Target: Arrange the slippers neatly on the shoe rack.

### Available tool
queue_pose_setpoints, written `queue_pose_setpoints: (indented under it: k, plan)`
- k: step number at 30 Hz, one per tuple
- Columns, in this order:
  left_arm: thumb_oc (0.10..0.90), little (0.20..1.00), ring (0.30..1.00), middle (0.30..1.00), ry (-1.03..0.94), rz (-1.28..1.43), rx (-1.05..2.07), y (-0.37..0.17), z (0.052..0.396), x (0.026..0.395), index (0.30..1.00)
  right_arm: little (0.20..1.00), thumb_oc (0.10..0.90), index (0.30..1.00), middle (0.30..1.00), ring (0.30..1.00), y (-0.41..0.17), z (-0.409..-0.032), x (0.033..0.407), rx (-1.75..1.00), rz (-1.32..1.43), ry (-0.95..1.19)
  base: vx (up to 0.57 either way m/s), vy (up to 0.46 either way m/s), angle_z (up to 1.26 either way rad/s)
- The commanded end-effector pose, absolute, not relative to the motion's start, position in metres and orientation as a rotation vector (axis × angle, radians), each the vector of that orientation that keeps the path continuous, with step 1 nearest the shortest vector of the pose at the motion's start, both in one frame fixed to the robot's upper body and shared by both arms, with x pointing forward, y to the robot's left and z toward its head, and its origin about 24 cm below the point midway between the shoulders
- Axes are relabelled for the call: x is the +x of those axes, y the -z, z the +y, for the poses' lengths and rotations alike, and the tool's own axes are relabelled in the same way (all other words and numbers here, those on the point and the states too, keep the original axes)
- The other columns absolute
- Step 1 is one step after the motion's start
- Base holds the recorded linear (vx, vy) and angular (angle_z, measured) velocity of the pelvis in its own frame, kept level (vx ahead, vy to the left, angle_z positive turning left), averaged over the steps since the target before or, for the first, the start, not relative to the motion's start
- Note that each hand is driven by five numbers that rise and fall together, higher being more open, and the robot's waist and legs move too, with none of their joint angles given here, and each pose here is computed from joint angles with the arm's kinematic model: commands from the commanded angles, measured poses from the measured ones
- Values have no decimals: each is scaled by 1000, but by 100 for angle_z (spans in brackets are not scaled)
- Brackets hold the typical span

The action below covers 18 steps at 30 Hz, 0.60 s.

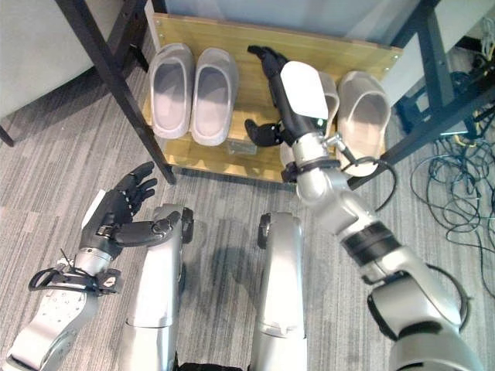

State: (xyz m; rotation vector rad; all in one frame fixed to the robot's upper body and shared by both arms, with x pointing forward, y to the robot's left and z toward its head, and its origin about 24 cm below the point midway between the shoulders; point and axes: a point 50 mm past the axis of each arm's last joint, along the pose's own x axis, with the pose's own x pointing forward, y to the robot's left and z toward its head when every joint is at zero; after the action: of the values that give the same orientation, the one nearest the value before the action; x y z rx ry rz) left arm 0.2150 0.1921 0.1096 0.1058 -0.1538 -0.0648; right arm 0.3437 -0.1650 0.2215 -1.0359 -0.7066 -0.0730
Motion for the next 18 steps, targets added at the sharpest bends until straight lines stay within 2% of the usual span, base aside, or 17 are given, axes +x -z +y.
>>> queue_pose_setpoints:
  k: [1,10,18]
  plan:
    - [800,900,900,900,196,-423,17,-154,161,194,900,900,800,900,900,900,-300,-164,325,-1069,-1002,153,0,0,0]
    - [800,900,900,900,193,-418,30,-154,162,194,900,900,800,900,900,900,-307,-158,330,-1227,-1015,110,-10,-13,-2]
    - [800,900,900,900,192,-427,20,-156,163,194,900,900,800,900,900,900,-305,-175,352,-1359,-911,181,-10,-12,0]
